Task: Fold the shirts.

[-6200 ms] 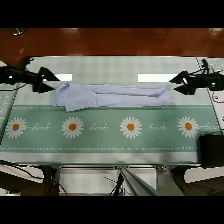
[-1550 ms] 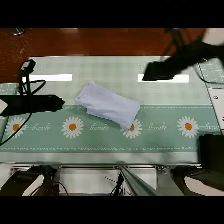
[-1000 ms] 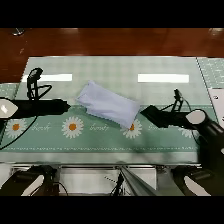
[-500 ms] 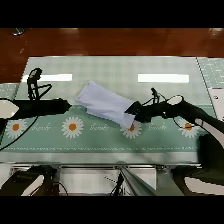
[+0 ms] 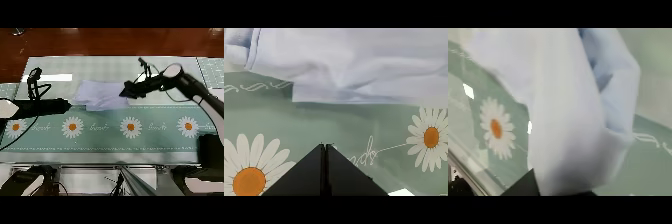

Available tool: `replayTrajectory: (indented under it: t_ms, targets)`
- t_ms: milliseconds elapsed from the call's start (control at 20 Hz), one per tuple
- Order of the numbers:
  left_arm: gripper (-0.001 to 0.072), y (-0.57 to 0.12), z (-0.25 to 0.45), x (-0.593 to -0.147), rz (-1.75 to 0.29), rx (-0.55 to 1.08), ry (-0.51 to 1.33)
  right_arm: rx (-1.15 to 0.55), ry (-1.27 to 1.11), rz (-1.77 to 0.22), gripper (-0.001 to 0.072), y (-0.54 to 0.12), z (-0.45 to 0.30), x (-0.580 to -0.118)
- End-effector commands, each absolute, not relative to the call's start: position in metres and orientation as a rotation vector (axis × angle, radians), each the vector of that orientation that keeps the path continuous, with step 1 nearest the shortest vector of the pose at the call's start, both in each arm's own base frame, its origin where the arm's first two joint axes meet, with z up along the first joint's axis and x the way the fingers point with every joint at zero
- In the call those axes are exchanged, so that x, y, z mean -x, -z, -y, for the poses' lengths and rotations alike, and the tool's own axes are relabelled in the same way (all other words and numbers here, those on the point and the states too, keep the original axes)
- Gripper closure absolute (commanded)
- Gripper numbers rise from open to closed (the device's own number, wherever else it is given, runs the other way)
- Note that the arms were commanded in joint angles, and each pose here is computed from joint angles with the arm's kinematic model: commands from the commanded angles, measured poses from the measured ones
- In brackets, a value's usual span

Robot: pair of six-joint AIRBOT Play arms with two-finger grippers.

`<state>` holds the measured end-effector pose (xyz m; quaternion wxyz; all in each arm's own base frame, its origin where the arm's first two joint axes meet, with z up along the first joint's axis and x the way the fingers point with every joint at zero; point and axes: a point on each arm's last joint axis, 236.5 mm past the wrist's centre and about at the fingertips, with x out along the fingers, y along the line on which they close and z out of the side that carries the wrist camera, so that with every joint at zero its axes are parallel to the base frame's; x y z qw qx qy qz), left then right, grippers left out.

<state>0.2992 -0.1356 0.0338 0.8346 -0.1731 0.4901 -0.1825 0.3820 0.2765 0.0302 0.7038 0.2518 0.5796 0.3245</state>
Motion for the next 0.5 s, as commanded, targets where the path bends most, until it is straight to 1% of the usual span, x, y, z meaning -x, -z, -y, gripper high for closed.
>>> replayTrajectory:
  t_ms: [0,200,300,350,450]
  targets:
    - [0.0688,-0.035,0.139,-0.299,-1.038,0.384,0.394,-0.448,-0.735,-1.19,0.0687,-0.112,-0.256,-0.411]
    - [0.0688,-0.034,0.152,-0.289,-1.066,0.371,0.436,-0.403,-0.626,-1.107,0.0687,-0.188,-0.187,-0.431]
    - [0.0688,-0.033,0.164,-0.28,-1.084,0.347,0.478,-0.446,-0.549,-1.065,0.0687,-0.218,-0.144,-0.435]
    - [0.0688,-0.035,0.173,-0.276,-1.089,0.346,0.504,-0.494,-0.486,-1.04,0.0687,-0.23,-0.119,-0.437]
    - [0.0688,-0.042,0.199,-0.269,-1.068,0.353,0.573,-0.564,-0.376,-1.008,0.0687,-0.245,-0.071,-0.431]
